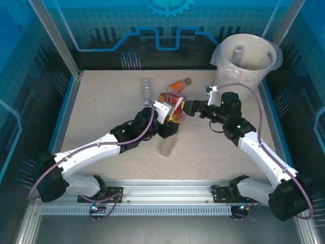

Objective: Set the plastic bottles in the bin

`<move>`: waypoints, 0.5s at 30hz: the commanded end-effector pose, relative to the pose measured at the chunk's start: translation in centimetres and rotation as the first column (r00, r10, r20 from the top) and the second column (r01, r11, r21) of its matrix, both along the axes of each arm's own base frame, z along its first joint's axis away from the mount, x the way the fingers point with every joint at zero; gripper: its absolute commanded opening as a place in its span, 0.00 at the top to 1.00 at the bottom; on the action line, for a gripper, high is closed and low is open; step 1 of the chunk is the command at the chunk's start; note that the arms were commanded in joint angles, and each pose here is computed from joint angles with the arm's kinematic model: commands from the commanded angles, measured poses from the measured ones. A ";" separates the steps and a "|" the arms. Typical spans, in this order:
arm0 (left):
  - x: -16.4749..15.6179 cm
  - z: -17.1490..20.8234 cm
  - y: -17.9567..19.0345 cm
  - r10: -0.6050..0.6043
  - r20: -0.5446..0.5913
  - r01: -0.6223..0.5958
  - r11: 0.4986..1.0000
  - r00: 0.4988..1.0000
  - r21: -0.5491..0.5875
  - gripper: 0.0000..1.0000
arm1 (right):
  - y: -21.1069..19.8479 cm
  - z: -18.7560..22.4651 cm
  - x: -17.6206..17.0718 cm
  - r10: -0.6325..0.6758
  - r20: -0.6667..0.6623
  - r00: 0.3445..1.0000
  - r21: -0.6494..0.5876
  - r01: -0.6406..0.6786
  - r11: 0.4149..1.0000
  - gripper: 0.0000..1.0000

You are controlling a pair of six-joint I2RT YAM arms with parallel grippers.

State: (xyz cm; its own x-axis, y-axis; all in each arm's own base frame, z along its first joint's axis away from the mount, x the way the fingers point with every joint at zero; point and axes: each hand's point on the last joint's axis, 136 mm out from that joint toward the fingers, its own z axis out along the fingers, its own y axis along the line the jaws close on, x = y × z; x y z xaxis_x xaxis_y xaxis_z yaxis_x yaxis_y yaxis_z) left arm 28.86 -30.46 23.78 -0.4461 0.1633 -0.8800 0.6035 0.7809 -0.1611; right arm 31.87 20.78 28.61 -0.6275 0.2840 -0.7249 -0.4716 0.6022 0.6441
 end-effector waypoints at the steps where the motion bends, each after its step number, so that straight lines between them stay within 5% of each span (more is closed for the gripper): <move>1: -0.9 1.2 -2.8 -0.113 0.062 0.111 0.993 0.992 0.025 0.50 | 2.5 2.5 -1.6 0.157 0.086 0.984 0.052 -0.162 0.985 0.00; 15: -0.6 0.6 -3.9 -0.129 0.050 0.128 0.992 0.990 0.011 0.50 | 3.3 -0.1 -1.2 0.152 0.001 0.988 0.043 -0.152 0.988 0.00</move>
State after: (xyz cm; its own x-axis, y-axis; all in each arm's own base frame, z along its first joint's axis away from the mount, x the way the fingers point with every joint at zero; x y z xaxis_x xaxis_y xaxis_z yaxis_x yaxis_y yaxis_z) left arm 29.61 -32.06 23.50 -0.4326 0.1995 -0.8792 0.6093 0.7835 -0.1220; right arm 31.11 22.47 29.13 -0.6293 0.2542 -0.7344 -0.5454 0.5287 0.6504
